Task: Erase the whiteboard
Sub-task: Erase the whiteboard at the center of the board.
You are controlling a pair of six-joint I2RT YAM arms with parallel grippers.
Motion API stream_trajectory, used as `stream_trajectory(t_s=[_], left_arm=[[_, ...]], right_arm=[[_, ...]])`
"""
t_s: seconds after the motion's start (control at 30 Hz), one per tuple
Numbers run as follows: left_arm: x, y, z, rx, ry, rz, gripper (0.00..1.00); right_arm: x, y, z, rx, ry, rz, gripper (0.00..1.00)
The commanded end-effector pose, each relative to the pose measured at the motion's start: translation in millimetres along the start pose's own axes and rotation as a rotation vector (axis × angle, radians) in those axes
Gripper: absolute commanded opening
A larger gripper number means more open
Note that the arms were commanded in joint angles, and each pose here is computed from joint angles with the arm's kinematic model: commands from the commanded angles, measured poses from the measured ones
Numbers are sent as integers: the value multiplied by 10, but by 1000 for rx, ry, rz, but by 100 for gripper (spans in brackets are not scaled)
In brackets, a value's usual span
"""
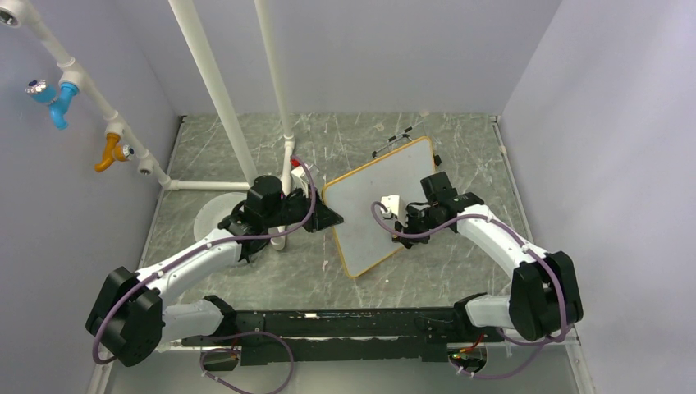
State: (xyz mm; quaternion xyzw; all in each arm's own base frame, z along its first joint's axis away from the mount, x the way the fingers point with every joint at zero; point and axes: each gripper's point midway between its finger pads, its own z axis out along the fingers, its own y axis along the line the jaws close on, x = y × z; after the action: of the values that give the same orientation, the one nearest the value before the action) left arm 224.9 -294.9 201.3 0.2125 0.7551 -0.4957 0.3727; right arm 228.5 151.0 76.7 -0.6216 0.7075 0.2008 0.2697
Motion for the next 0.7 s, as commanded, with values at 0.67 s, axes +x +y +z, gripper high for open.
stream_trajectory(t_s=[0.67], left_arm=[[-252, -447, -84, 167, -58, 89, 0]], right_arm=[[-37, -164, 23, 68, -1, -42, 0]])
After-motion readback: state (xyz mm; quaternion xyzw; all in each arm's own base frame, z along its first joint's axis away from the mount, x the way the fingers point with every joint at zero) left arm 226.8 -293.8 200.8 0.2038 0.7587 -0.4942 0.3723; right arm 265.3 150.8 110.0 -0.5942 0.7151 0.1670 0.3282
